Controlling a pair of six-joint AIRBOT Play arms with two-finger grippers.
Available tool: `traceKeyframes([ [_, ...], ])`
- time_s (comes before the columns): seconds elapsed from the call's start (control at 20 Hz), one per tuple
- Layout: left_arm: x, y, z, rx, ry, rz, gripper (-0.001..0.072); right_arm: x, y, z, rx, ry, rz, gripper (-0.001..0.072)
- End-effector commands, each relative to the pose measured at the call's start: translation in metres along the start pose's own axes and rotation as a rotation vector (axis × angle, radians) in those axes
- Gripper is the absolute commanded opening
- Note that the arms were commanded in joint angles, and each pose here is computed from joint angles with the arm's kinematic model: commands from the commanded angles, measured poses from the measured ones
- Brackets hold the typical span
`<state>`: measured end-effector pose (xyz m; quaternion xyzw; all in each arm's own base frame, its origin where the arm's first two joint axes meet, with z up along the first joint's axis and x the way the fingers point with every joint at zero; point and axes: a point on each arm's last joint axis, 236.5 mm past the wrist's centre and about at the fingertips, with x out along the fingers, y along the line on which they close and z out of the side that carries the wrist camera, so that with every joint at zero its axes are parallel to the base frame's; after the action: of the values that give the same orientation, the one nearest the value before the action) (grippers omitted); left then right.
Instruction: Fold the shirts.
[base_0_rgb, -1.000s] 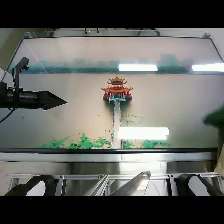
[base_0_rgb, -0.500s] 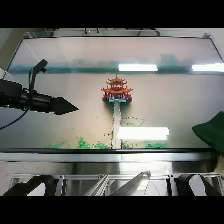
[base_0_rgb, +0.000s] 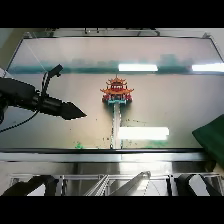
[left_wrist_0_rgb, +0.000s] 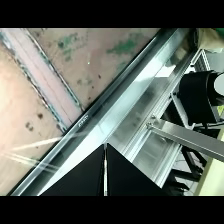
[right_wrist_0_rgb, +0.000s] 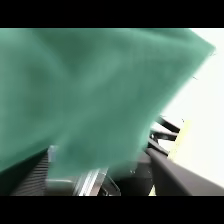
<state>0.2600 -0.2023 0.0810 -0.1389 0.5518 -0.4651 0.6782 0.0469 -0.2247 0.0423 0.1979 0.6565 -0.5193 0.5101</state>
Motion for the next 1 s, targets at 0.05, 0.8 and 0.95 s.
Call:
traceKeyframes([
  [0.05, 0.012, 0.009, -0.007, -0.053, 0.059, -0.044, 0.0024, 0.008, 0.003, -0.003, -0.019, 0.057, -0.021, 0.0691],
  [0.8, -0.047, 0.027, 0.038, -0.056, -0.188, 0.102, 0.0024, -0.247, 0.320, -0.064, -0.461, -0.245, 1.208, 0.0017],
  [0.95, -0.034, 0.060, 0.016, -0.183, -0.197, 0.110, 0.0024, -0.268, 0.379, -0.131, -0.735, -0.313, 1.275, 0.0020],
])
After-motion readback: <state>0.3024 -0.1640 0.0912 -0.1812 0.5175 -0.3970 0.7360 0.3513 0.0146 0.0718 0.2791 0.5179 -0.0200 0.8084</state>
